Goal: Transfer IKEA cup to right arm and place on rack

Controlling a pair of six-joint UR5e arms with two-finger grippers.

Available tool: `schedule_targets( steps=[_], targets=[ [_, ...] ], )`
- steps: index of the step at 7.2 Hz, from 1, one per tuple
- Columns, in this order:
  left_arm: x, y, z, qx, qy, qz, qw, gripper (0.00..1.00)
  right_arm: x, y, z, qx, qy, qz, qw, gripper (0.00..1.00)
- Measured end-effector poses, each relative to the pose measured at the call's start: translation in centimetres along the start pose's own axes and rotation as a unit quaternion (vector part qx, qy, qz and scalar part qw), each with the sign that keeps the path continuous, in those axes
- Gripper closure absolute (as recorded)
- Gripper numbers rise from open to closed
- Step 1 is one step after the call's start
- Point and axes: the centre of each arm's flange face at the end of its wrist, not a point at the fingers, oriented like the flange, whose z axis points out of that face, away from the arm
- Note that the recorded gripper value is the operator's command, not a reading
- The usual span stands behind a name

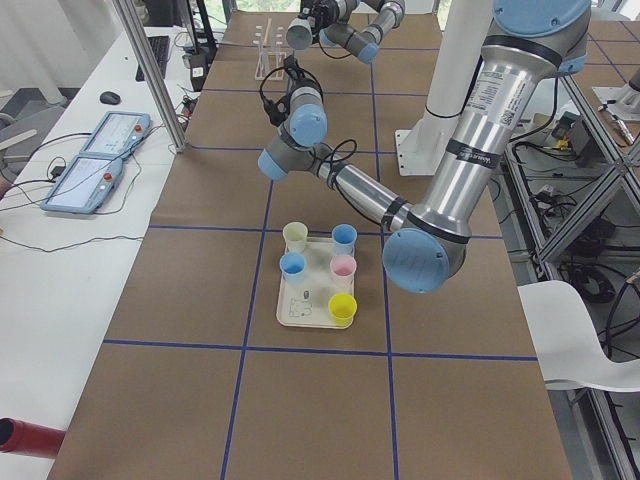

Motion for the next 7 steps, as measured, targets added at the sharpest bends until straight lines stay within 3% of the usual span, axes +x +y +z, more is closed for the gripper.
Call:
schedule_targets(
  steps=[1,2,3,4,5,7],
  targets=[
    [-0.4,-1.2,-0.6,0.030,-0.025,0.039,0.9985,0.00,0.8,-2.4,0.2,0.017,0.053,-0.062,0.9965,0.70],
    [-0.4,-2.6,-0.9,0.058,-0.065,0.080,0.9930,0.00,1.3,-5.2,0.4,0.019,0.120,-0.129,0.9842,0.70],
    [-0.2,-4.1,-1.4,0.080,-0.113,0.119,0.9831,0.00,1.4,-8.5,0.1,0.014,0.185,-0.180,0.9661,0.71],
    [0.2,-5.7,-2.1,0.098,-0.159,0.149,0.9710,0.00,1.6,-12.5,-1.2,0.005,0.251,-0.225,0.9414,0.71],
    [0.9,-7.1,-3.0,0.118,-0.194,0.166,0.9597,0.00,1.8,-16.5,-3.0,-0.012,0.318,-0.270,0.9085,0.71],
    [1.8,-9.4,-4.4,0.146,-0.243,0.191,0.9398,0.00,1.6,-23.5,-7.6,-0.074,0.438,-0.330,0.8328,0.70]
  ],
)
